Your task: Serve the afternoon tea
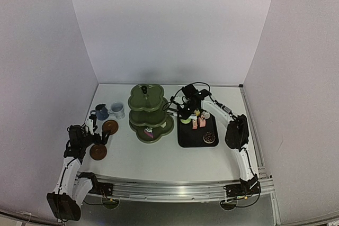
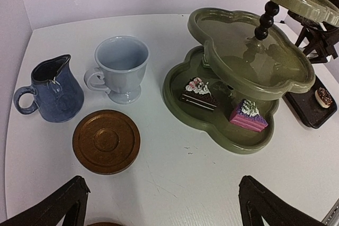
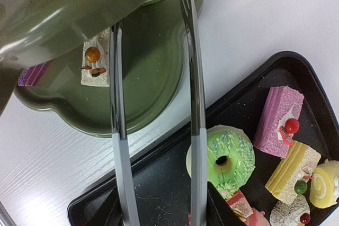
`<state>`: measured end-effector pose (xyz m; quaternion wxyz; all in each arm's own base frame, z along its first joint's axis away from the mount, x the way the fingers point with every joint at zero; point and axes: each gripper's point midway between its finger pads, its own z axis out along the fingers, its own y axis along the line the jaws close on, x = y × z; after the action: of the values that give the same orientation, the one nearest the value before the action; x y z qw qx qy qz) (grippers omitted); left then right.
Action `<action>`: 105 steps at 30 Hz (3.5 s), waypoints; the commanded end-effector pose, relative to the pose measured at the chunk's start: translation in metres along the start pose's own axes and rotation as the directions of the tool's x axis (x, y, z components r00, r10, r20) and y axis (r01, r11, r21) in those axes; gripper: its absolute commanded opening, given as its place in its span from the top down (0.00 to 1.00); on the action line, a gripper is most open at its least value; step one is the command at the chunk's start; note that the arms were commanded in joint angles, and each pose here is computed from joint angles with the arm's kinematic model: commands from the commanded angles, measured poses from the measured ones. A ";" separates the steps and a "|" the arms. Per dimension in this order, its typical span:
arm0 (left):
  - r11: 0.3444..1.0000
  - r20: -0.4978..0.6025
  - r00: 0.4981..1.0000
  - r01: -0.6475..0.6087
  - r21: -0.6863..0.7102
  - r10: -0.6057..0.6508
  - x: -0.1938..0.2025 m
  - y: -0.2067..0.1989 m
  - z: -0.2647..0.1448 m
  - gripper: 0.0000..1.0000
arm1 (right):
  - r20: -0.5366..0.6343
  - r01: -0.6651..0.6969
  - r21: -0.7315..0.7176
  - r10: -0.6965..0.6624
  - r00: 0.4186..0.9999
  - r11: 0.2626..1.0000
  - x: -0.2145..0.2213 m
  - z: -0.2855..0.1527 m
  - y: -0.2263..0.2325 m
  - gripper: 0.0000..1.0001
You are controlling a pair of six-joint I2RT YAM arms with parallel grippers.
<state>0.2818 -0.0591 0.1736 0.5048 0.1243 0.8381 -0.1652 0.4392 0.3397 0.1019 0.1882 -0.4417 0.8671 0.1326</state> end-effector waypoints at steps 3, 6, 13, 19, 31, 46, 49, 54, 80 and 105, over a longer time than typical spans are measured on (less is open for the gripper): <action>0.999 0.025 0.999 -0.033 0.005 0.032 -0.004 -0.003 -0.002 0.01 | 0.049 0.003 0.036 -0.005 0.999 0.999 -0.007 -0.036 0.003 0.58; 0.999 0.026 0.999 -0.034 0.005 0.034 -0.004 -0.003 -0.003 0.01 | 0.032 -0.001 0.042 0.000 0.999 0.999 0.001 -0.039 0.004 0.58; 0.999 0.032 0.999 -0.035 0.010 0.035 -0.005 -0.004 -0.003 0.01 | 0.047 -0.045 0.053 0.043 0.998 0.998 0.006 -0.060 0.008 0.59; 0.999 0.037 0.999 -0.038 0.013 0.038 -0.005 -0.005 -0.003 0.01 | 0.031 -0.080 0.080 0.078 0.996 0.994 0.020 -0.071 0.010 0.59; 0.999 0.050 0.998 -0.043 0.016 0.042 -0.008 -0.006 -0.005 0.00 | 0.046 -0.312 0.212 0.309 0.950 0.926 0.064 -0.116 0.007 0.60; 0.999 0.062 0.997 -0.039 0.025 0.037 -0.009 -0.007 -0.003 0.01 | 0.112 -0.674 0.293 0.676 0.728 0.678 0.144 -0.154 0.038 0.60; 0.999 0.064 0.997 -0.039 0.030 0.037 -0.010 -0.008 -0.004 0.01 | 0.084 -0.675 0.305 0.687 0.722 0.672 0.151 -0.146 0.045 0.60; 0.999 0.069 0.997 -0.042 0.029 0.040 -0.011 -0.008 -0.005 0.01 | 0.024 -0.676 0.321 0.707 0.707 0.664 0.164 -0.129 0.056 0.60; 0.999 0.059 0.998 -0.039 0.024 0.038 -0.009 -0.007 -0.004 0.01 | -0.033 -0.627 0.403 0.695 0.718 0.667 0.158 -0.090 0.051 0.88; 0.999 0.067 0.997 -0.043 0.025 0.041 -0.011 -0.007 -0.004 0.01 | 0.015 -0.222 0.051 0.222 0.975 0.974 0.055 -0.173 0.162 0.91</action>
<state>0.2794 -0.0625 0.1782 0.5167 0.1324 0.8283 -0.1713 0.2590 0.2933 0.2419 0.2116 -0.2680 0.9354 0.0911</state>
